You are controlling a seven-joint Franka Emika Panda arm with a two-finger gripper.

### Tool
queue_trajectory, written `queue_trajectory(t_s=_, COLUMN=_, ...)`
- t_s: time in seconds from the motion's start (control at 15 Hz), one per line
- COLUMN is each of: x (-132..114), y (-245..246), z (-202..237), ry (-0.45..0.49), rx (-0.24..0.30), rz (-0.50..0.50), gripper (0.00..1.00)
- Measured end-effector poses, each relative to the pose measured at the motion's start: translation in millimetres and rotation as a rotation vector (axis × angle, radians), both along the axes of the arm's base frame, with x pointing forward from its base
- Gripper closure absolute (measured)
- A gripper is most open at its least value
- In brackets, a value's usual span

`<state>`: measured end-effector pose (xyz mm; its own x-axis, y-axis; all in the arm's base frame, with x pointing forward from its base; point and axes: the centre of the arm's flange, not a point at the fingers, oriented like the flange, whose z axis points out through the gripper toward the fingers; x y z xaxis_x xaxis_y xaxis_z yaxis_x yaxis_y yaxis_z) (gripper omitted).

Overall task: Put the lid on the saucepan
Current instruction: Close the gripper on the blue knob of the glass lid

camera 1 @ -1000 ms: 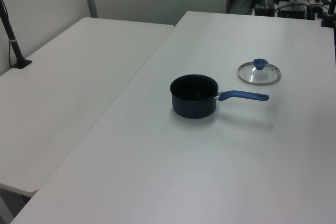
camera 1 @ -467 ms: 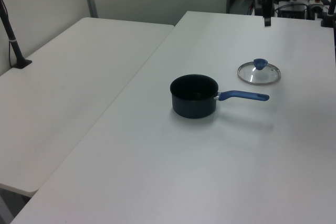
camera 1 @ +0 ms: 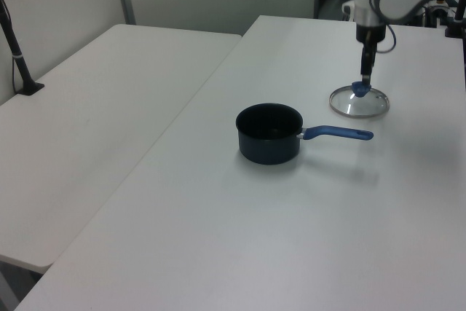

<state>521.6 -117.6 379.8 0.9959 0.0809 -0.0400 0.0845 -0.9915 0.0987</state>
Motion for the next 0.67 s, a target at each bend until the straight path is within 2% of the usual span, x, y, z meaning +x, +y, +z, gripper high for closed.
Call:
queue_trajectory(t_s=0.2, x=1.3, y=1.6, z=-24.8, ry=-0.028, rx=0.027, rz=-0.072, gripper=0.0)
queue_trajectory(t_s=0.47, x=9.3, y=0.7, z=-41.3, ry=-0.059, rx=0.027, rz=-0.097, gripper=0.03)
queue_trajectory(t_s=0.67, x=12.4, y=-0.1, z=-44.3, ry=-0.077, rx=0.026, rz=-0.114, gripper=0.34)
